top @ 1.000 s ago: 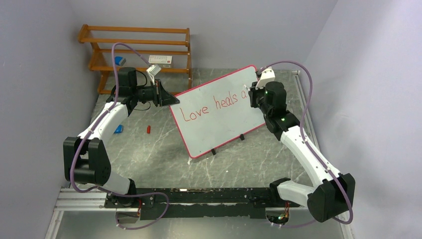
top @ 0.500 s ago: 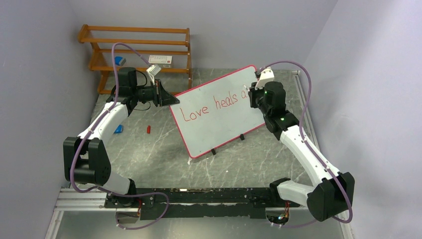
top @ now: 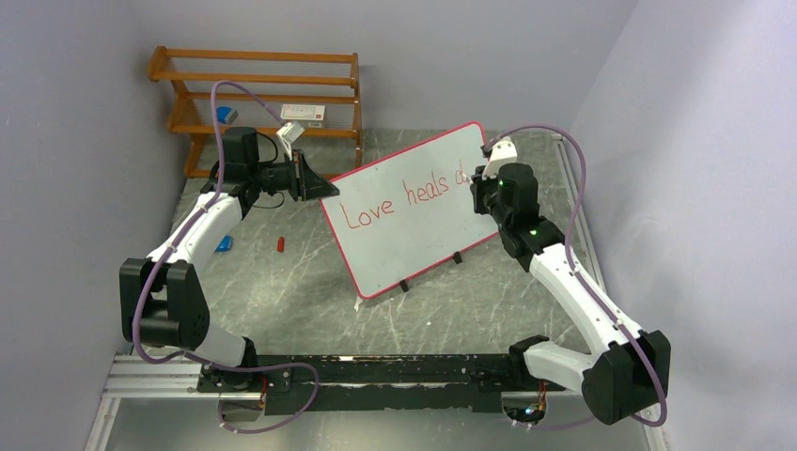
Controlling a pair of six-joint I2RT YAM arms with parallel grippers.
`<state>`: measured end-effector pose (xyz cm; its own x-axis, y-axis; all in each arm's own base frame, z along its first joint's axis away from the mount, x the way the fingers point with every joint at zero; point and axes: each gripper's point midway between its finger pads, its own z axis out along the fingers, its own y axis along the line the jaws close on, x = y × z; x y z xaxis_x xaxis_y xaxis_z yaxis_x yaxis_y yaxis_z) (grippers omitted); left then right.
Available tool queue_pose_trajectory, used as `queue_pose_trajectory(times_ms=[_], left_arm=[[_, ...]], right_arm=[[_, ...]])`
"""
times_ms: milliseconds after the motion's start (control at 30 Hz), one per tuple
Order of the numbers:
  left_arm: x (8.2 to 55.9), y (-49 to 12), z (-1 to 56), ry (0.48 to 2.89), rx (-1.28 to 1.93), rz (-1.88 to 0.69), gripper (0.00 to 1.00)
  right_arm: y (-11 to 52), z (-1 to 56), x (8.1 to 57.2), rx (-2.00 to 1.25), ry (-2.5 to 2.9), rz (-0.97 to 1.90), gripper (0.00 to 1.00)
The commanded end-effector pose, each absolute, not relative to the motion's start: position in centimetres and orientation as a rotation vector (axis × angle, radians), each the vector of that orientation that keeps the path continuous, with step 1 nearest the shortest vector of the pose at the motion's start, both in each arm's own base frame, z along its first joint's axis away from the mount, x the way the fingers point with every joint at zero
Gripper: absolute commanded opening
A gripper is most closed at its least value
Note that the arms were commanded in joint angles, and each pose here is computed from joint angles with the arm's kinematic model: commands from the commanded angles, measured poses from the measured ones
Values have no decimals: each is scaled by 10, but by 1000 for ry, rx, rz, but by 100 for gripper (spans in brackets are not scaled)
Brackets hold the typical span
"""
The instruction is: Write a sentence on the whiteboard
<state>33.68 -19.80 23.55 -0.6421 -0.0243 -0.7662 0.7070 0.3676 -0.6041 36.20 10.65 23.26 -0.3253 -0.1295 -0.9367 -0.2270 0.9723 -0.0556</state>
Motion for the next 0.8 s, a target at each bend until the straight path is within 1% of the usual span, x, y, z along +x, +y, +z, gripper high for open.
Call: queue_pose_trajectory(times_ms=[0,767], left_arm=[[343,-186,216,1993,533,-1263,5],[343,-187,215,1996,529,-1265,5]], right_arm=[[101,225,356,-241,1927,87,0],[91,219,352,-211,1934,40,0]])
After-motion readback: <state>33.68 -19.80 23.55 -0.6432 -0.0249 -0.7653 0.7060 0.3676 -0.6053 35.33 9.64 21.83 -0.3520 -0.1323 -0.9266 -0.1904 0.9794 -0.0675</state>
